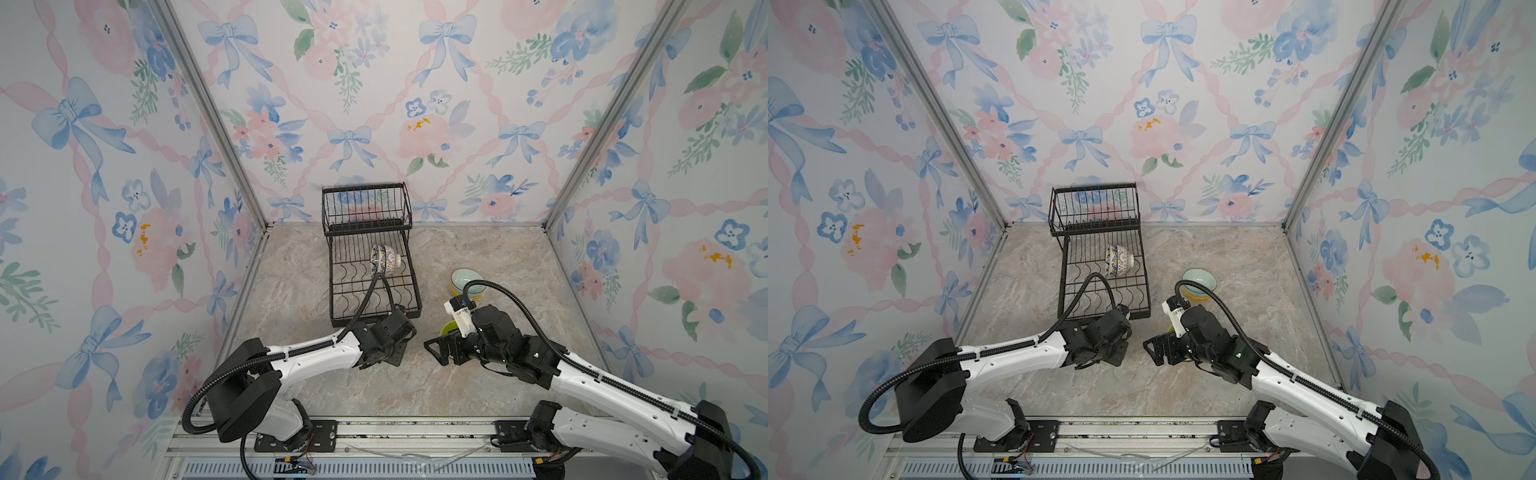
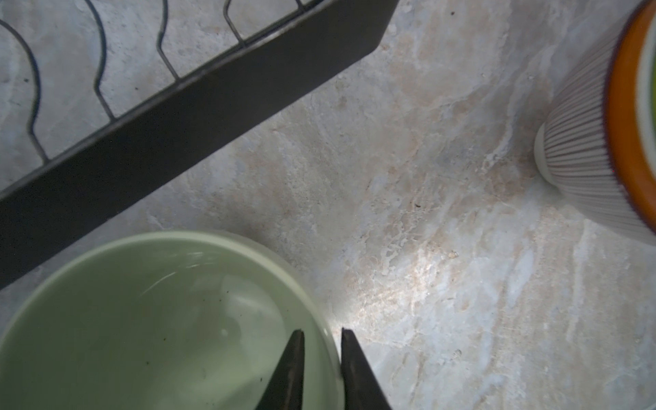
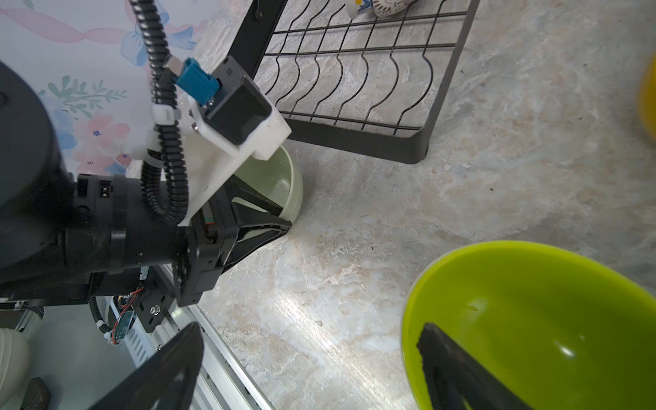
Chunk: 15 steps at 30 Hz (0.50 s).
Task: Load bowls into a dish rack
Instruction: Pick up the bowl from the center of the table.
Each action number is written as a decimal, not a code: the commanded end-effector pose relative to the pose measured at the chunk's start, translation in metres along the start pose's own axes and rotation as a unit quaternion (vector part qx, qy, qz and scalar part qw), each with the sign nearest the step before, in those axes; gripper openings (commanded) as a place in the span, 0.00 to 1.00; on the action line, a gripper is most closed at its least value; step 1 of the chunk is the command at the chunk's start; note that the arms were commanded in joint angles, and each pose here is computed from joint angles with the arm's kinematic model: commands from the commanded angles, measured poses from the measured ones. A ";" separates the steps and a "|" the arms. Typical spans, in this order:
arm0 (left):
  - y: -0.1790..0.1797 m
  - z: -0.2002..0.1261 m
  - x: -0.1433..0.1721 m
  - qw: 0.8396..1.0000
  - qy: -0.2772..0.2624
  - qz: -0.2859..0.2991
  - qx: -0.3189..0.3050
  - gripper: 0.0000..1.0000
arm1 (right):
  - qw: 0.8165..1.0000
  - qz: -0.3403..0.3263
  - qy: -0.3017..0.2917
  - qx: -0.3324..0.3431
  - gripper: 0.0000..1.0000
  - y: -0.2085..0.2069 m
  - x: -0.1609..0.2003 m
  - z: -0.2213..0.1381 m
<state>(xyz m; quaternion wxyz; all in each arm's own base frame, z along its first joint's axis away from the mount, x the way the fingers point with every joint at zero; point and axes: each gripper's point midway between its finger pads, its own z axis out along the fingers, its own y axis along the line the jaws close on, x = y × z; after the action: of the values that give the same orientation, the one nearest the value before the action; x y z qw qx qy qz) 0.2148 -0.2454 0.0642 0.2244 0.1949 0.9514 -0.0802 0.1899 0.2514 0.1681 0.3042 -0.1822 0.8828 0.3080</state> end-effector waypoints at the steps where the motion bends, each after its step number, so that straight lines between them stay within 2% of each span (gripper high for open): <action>1: 0.004 0.000 0.001 1.000 0.007 0.004 -0.016 0.14 | 1.000 0.008 -0.005 0.006 0.96 -0.005 0.002 0.001; 6: 0.001 -0.006 0.000 1.000 0.003 0.000 -0.004 0.00 | 1.000 0.009 -0.006 0.003 0.96 -0.004 0.001 0.001; 10: -0.005 -0.017 -0.006 1.000 -0.010 -0.008 0.019 0.00 | 1.000 0.008 -0.010 0.000 0.96 -0.002 -0.002 0.000; 15: -0.024 -0.039 -0.019 0.997 -0.027 -0.010 0.076 0.00 | 1.000 0.002 -0.015 -0.004 0.96 0.004 -0.011 -0.001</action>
<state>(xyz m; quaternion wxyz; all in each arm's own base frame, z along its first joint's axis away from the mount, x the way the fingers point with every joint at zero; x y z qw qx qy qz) 0.2071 -0.2481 0.0808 0.2229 0.1989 0.9483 -0.1068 0.1896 0.2511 0.1653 0.3022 -0.1797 0.8839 0.3083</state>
